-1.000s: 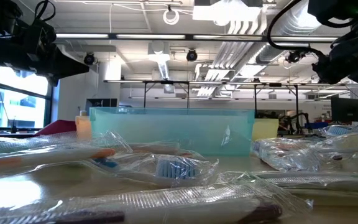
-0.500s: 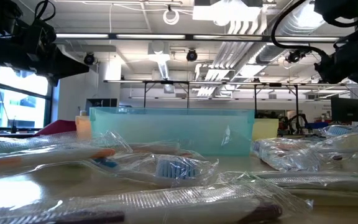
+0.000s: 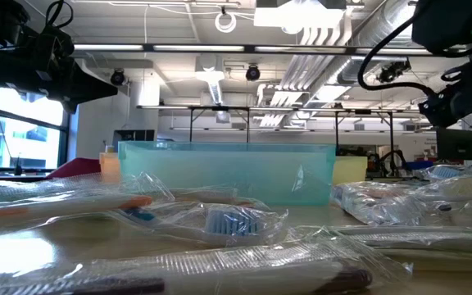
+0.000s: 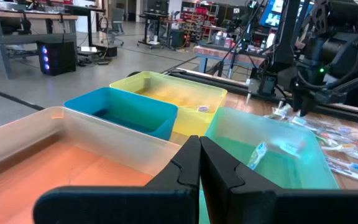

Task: Pick & Place Toothbrushes
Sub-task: Put the purple toothbrush into the yellow bin

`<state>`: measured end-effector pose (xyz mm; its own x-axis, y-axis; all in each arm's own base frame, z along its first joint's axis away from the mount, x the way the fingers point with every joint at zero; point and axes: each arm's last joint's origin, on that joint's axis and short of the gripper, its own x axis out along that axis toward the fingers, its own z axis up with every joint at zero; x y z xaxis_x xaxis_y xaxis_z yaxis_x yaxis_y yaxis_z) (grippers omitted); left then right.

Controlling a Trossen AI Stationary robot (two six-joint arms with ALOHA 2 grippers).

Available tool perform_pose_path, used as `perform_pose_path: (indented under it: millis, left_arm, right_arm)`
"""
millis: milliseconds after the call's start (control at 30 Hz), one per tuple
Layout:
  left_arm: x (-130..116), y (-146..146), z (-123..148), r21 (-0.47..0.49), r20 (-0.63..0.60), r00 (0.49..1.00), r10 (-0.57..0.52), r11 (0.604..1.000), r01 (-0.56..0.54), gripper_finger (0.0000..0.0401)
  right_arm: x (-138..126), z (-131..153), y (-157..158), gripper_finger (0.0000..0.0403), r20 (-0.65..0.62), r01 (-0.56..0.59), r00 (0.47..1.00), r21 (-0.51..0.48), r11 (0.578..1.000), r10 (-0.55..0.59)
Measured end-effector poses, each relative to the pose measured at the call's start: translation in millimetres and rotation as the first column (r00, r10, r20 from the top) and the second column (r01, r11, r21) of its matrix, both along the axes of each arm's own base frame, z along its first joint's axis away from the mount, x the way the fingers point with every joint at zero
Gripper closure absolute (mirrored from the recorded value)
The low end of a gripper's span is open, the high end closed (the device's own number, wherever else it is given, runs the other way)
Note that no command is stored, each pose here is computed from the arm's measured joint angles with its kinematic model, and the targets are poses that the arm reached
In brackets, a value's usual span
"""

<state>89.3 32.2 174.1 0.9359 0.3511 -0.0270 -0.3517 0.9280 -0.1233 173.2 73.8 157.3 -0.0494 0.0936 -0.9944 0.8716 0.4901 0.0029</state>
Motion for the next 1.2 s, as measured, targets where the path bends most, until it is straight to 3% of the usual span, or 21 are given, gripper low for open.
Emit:
perform_pose_path:
  millis: [533,767,1200]
  left_arm:
    - [0,0,0,0.000,-0.001,1.000,0.000,1.000,0.000,0.0401]
    - [0,0,0,0.000,-0.001,1.000,0.000,1.000,0.000,0.0401]
    - [0,0,0,0.000,-0.001,1.000,0.000,1.000,0.000,0.0401]
  right_arm:
    - [5,-4,2,0.0274,0.024,-0.008,1.000,0.006,1.000,0.008]
    - [6,-4,1,0.0274,0.044,-0.008,0.999,-0.041,0.999,0.010]
    - [-5,-21,-3,0.0274,0.012,0.017,1.000,-0.026,1.000,-0.017]
